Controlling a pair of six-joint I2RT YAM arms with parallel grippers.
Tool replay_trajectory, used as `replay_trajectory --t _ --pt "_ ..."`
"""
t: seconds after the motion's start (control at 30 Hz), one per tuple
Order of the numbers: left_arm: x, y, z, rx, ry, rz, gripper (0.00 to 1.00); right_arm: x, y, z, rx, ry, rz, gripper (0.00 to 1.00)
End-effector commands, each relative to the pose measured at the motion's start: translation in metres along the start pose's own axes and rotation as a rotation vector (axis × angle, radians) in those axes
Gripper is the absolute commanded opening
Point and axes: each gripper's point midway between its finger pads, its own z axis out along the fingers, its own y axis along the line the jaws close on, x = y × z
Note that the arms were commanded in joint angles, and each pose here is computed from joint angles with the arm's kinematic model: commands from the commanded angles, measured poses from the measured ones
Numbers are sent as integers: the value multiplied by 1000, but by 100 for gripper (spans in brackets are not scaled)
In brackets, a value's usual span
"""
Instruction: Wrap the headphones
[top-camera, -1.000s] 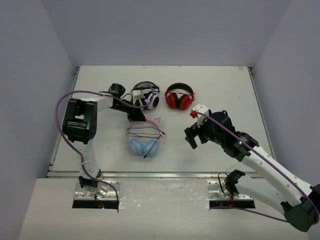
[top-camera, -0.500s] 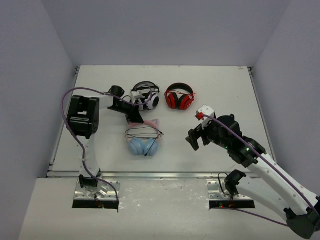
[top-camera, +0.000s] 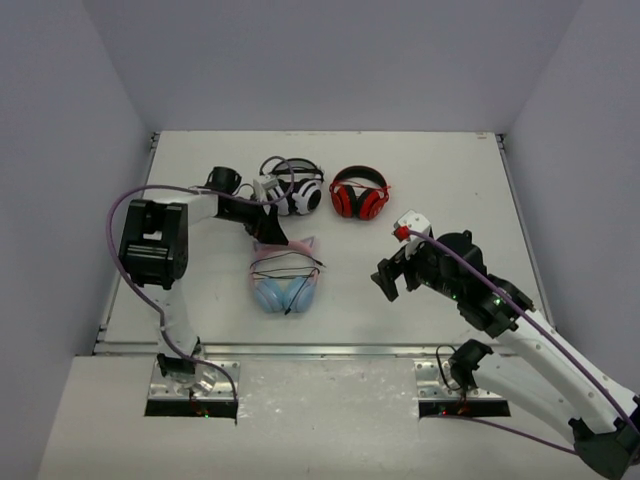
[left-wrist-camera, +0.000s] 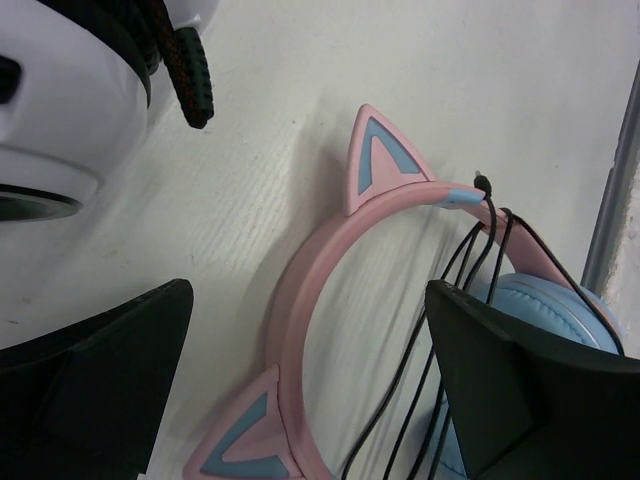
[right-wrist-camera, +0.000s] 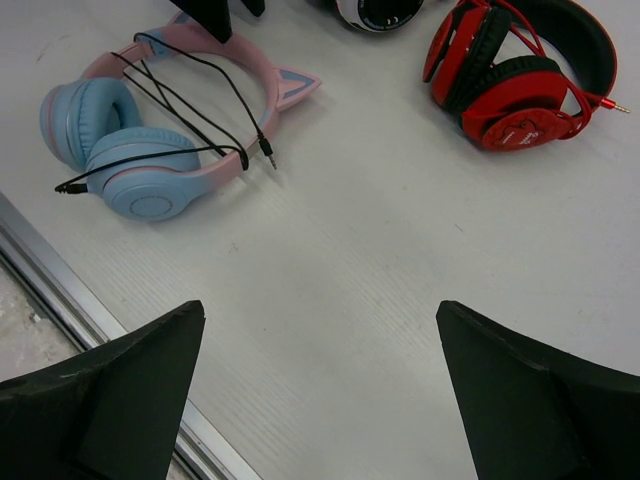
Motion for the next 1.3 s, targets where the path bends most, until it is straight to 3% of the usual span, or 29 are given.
replay_trajectory --t 0.0,0.17,0.23,0.33,0.37,0.47,0.5,0.57,0.63,0.67,0.73,0.8,0.9,1.13,1.27 --pt "-30 -9 -21 -84 -62 33 100 -13 1 0 -7 -50 1 99" --pt "-28 -20 -41 -211 -35 -69 100 -15 0 3 1 -53 1 99" --pt "-47 -25 -62 -330 -103 -100 100 -14 -4 3 24 -41 15 99" --pt "-61 -10 -110 -665 -234 -196 100 -14 -11 1 72 -36 63 99" --pt "-63 1 -147 -887 -312 -236 100 -14 -19 -2 126 -43 96 99" --pt "-58 -8 -228 -1261 -535 -407 100 -9 -38 -13 259 -37 179 99" --pt "-54 -15 -243 -1315 -579 -438 100 -2 -41 -19 284 -15 194 99" --pt "-51 -48 -274 -1362 -700 -481 100 9 -55 -31 393 25 248 99" --pt "-40 -65 -282 -1364 -712 -437 100 12 -65 -41 467 39 276 99" --pt "-40 -85 -296 -1359 -787 -394 100 20 -68 -46 503 67 297 99" --pt "-13 -89 -299 -1409 -767 -370 100 23 -76 -55 560 63 294 99" --pt "0 -101 -312 -1440 -839 -334 100 27 -84 -66 619 73 290 99" --pt "-8 -130 -318 -1358 -932 -255 100 24 -95 -88 691 54 273 99" --pt "-5 -142 -320 -1317 -1039 -261 100 21 -102 -112 734 8 249 99" --pt "-5 -140 -304 -1281 -1005 -264 100 23 -100 -110 716 -7 247 99"
